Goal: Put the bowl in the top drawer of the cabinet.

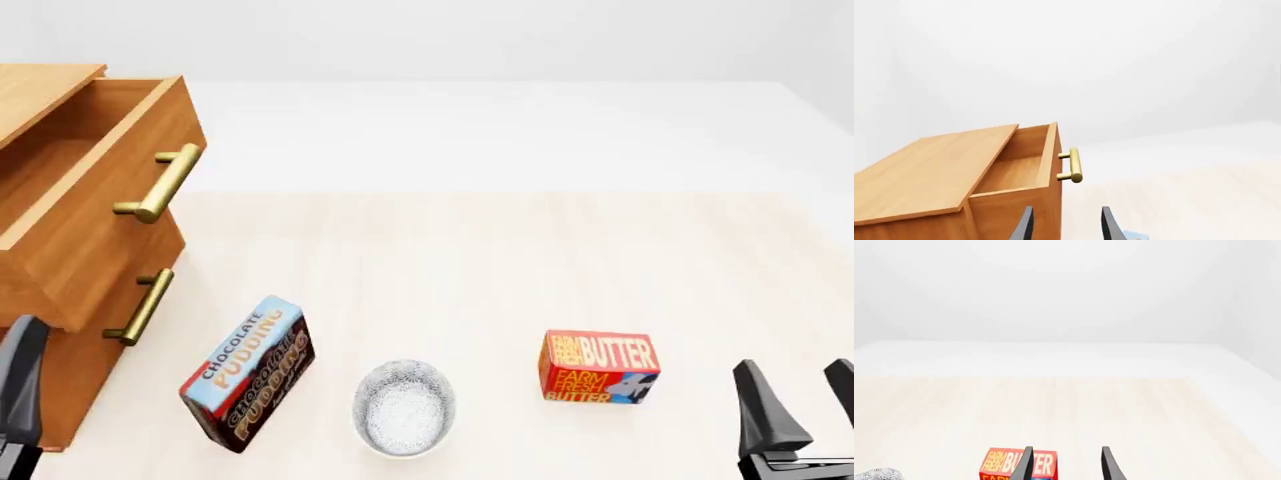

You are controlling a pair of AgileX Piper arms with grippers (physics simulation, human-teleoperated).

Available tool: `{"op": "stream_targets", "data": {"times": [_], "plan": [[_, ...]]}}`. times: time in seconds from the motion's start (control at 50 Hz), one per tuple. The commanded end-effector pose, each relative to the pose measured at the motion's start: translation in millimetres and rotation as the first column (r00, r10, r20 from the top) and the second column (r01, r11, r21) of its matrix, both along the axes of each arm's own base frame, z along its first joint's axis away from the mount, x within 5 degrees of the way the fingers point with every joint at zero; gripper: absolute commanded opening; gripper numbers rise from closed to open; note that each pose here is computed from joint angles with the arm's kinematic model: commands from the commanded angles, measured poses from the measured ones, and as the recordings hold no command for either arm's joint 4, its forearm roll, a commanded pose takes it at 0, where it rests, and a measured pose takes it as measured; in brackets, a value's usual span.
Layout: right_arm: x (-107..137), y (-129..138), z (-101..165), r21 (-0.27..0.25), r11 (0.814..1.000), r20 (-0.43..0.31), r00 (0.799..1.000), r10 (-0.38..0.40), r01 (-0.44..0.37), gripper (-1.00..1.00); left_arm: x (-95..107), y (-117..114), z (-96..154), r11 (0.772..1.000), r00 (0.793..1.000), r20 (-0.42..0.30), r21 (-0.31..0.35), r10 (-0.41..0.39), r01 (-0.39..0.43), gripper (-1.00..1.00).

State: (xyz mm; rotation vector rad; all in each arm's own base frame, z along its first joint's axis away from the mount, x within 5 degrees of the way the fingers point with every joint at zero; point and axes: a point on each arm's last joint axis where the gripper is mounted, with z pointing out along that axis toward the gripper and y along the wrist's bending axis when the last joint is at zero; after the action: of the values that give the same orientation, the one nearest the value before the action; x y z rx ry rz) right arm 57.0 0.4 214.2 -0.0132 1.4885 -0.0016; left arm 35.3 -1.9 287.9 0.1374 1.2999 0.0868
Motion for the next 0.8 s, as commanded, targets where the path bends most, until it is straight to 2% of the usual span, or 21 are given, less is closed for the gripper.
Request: {"op": "stream_targets", "data": {"times": [0.02,0.04,0.14,0.3,0.54,0.66,0.8], "plan": [[0.0,0.0,0.0,0.0,1.0,0.0,1.0,0.0,0.0,1.0,-10.7,-0.2,22.2,0.997,1.0,0.027,0.071,-0.013,0.011,1.0],[0.0,0.0,0.0,0.0,1.0,0.0,1.0,0.0,0.0,1.0,-11.8,-0.3,24.4,0.996,0.999,0.035,0.086,-0.017,0.013,1.0],[0.0,0.0,0.0,0.0,1.0,0.0,1.0,0.0,0.0,1.0,-18.2,0.2,35.1,0.996,0.999,0.036,0.081,-0.024,0.021,1.0],[0.0,0.0,0.0,0.0,1.0,0.0,1.0,0.0,0.0,1.0,-31.2,1.3,54.8,0.989,0.997,0.057,0.141,-0.059,0.051,1.0],[0.0,0.0,0.0,0.0,1.0,0.0,1.0,0.0,0.0,1.0,-48.1,3.8,79.6,0.983,0.993,0.11,0.185,-0.039,0.018,1.0],[0.0,0.0,0.0,0.0,1.0,0.0,1.0,0.0,0.0,1.0,-44.9,3.3,92.6,0.98,0.993,0.116,0.199,-0.028,0.004,1.0],[0.0,0.0,0.0,0.0,1.0,0.0,1.0,0.0,0.0,1.0,-39.4,2.6,109.7,0.983,0.993,0.106,0.18,-0.058,0.038,1.0]]}}
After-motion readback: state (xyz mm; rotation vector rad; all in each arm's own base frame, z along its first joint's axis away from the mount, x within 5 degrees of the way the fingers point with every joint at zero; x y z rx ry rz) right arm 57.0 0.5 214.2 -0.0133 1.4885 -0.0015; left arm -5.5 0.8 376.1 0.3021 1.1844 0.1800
